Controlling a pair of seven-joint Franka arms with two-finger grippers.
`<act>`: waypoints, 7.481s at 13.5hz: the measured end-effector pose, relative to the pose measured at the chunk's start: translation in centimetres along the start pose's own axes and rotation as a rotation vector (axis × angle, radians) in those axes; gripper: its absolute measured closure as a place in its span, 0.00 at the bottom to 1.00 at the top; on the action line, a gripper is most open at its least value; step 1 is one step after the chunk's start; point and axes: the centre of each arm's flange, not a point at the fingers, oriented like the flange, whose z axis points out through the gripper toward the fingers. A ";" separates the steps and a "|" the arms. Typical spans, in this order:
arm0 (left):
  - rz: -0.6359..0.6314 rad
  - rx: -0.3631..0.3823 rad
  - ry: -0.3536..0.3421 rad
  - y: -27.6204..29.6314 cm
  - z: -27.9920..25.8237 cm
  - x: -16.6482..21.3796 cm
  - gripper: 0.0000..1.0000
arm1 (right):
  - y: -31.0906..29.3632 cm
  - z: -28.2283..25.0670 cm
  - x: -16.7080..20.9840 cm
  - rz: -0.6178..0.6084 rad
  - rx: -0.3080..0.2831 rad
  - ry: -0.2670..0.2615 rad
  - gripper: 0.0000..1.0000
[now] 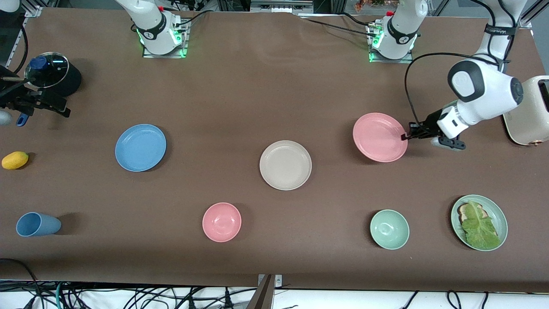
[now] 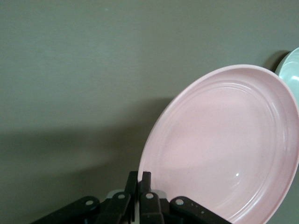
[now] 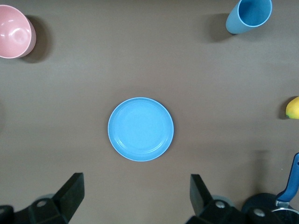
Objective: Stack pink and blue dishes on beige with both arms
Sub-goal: 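Slide the pink plate with the left gripper onto the beige plate, then release the pink plate and lift the left gripper away, then grasp the blue plate's rim with the right gripper while the left gripper retracts, then slide the blue plate with the right gripper onto the pink plate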
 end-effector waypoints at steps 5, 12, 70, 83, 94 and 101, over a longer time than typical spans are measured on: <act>-0.125 -0.001 -0.027 8.9 2.1 1.2 0.95 | 0.2 0.0 0.0 0.003 0.000 -0.001 0.00; -0.263 0.018 -0.005 17.3 8.0 2.8 0.95 | 0.3 0.0 0.0 0.004 -0.001 -0.003 0.00; -0.018 0.320 -0.089 6.9 -14.8 14.6 0.00 | 12.7 41.2 0.6 -0.025 0.343 -0.272 0.34; -0.050 0.344 -0.175 11.4 -29.1 4.7 0.00 | 6.0 34.5 5.7 -0.205 0.439 -0.291 0.96; -0.012 0.381 -0.170 14.3 -31.0 2.4 0.00 | -27.0 28.1 5.8 0.056 0.350 -0.319 0.96; -0.012 0.381 -0.177 14.1 -30.7 2.6 0.00 | -42.5 32.8 0.3 0.133 0.270 -0.167 0.96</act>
